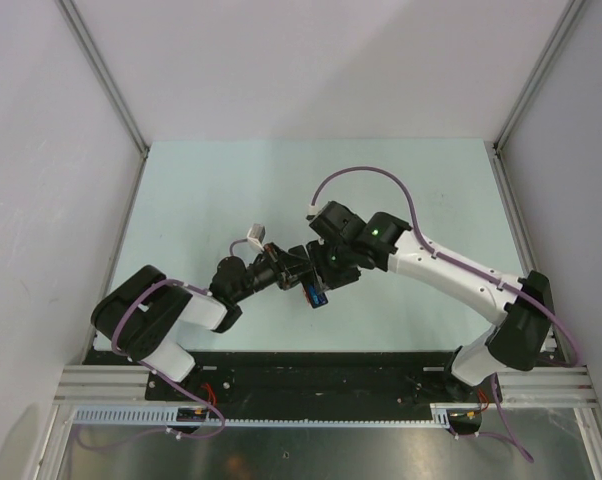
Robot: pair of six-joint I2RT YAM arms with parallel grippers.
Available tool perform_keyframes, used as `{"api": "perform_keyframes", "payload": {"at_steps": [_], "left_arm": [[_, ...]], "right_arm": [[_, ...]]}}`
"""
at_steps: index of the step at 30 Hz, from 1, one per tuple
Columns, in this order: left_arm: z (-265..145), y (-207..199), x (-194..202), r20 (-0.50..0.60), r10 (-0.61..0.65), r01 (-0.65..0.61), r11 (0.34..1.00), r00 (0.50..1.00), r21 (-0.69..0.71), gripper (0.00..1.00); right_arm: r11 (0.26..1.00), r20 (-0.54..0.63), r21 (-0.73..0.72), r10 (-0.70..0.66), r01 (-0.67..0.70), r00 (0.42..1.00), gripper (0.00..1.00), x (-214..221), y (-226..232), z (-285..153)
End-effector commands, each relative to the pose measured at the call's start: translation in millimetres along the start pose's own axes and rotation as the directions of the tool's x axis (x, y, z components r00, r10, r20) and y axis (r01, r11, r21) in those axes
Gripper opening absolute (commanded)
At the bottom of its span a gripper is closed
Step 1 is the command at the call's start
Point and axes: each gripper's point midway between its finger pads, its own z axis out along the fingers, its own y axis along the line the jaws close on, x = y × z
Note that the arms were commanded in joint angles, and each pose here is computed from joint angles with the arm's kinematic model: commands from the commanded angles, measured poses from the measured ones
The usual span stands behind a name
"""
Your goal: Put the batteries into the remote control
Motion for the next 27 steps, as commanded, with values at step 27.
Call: {"api": "perform_keyframes", "payload": {"at_steps": [27], "left_arm": [[-13.6,-134.2,-3.8,-0.001,0.082,-0.073,0.897,0.997,0.437,0.00]], "right_arm": [[0.811,0.684,-0.529,0.235,0.248,0.691,0.84,-23.6,18.9,-95.7]]}}
